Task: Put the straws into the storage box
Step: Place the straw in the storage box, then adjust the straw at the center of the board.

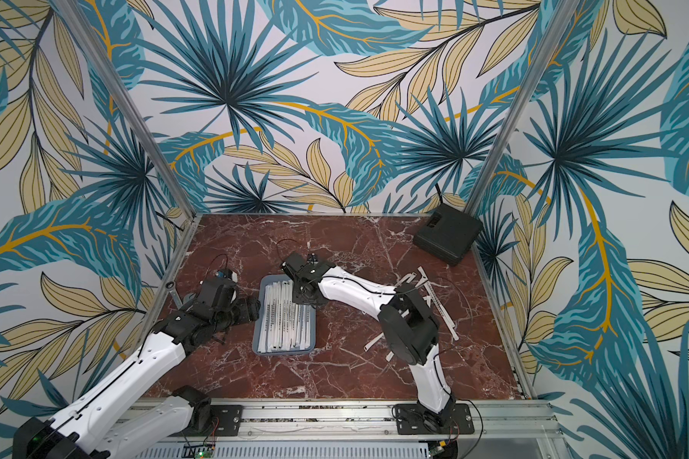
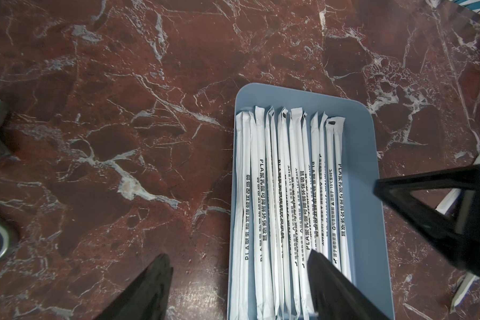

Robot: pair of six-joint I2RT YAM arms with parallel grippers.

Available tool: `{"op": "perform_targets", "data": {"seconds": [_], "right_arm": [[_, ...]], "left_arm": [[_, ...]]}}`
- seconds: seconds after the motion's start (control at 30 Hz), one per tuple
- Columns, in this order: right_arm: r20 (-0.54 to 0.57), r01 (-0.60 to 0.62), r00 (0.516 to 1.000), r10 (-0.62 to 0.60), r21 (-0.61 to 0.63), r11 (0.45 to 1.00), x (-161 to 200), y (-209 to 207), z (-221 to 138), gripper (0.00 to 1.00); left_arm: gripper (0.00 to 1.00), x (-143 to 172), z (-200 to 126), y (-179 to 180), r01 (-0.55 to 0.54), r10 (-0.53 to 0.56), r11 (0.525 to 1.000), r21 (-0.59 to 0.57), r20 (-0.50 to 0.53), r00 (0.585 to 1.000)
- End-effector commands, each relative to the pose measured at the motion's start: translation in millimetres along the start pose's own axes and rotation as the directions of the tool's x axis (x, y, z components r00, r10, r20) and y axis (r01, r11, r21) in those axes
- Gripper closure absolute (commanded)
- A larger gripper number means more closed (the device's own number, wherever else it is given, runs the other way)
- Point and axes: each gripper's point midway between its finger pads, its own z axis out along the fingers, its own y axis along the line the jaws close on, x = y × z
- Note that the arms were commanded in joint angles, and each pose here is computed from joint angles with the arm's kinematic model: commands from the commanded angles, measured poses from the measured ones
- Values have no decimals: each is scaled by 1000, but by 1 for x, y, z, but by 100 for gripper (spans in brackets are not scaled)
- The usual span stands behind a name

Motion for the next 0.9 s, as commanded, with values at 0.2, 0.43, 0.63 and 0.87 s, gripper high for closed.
{"op": "perform_targets", "data": {"seconds": [0.2, 0.43, 0.63, 0.87], "right_arm": [[127, -289, 957, 262, 303, 908, -9, -196, -35, 22], [201, -466, 884, 422, 448, 763, -7, -287, -28, 1], [163, -478, 876, 454, 424, 769, -10, -289, 8, 2], [90, -427, 899, 429, 396, 813, -10, -279, 34, 18]], "left_arm": [[19, -3, -8, -84, -164, 160, 979, 123, 43, 986], [19, 18, 11, -120, -215, 220, 959, 183, -8, 976], [18, 19, 10, -112, -227, 229, 961, 161, 6, 973], [18, 24, 11, -105, -226, 229, 963, 145, 0, 973]]}}
